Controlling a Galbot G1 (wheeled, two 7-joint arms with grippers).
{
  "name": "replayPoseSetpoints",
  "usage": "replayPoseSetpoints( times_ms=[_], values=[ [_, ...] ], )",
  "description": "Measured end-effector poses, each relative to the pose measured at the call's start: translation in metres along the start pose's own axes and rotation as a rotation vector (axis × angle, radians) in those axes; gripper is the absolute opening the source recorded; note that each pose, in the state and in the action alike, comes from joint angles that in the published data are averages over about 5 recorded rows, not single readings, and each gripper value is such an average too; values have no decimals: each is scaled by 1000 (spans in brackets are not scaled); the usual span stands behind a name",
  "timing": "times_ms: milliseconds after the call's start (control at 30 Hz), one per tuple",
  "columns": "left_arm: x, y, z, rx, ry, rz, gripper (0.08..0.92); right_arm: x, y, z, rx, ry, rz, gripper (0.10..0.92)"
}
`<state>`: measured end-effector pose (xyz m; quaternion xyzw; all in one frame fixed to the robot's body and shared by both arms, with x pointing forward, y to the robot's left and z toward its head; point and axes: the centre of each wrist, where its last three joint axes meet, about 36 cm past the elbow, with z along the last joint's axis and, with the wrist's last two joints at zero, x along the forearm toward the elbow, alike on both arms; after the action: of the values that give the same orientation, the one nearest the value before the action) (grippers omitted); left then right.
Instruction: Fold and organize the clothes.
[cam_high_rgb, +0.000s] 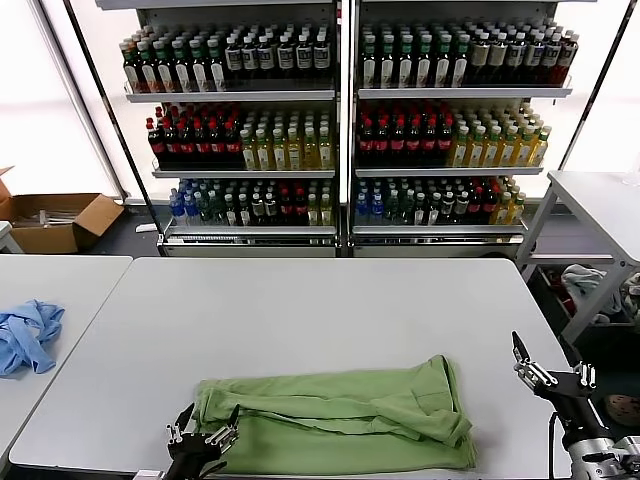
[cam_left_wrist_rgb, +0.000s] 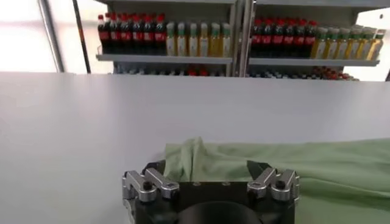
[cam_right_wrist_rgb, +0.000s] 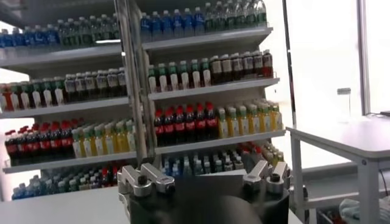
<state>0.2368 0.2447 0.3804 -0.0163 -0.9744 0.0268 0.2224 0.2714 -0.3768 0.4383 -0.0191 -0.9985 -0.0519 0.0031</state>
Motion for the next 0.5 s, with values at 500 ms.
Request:
replayPoseSetpoints(
  times_ms=[500],
  values=[
    [-8,3,13,96,43,-21,681,-2,-3,-1,-21,-35,7,823]
  ],
)
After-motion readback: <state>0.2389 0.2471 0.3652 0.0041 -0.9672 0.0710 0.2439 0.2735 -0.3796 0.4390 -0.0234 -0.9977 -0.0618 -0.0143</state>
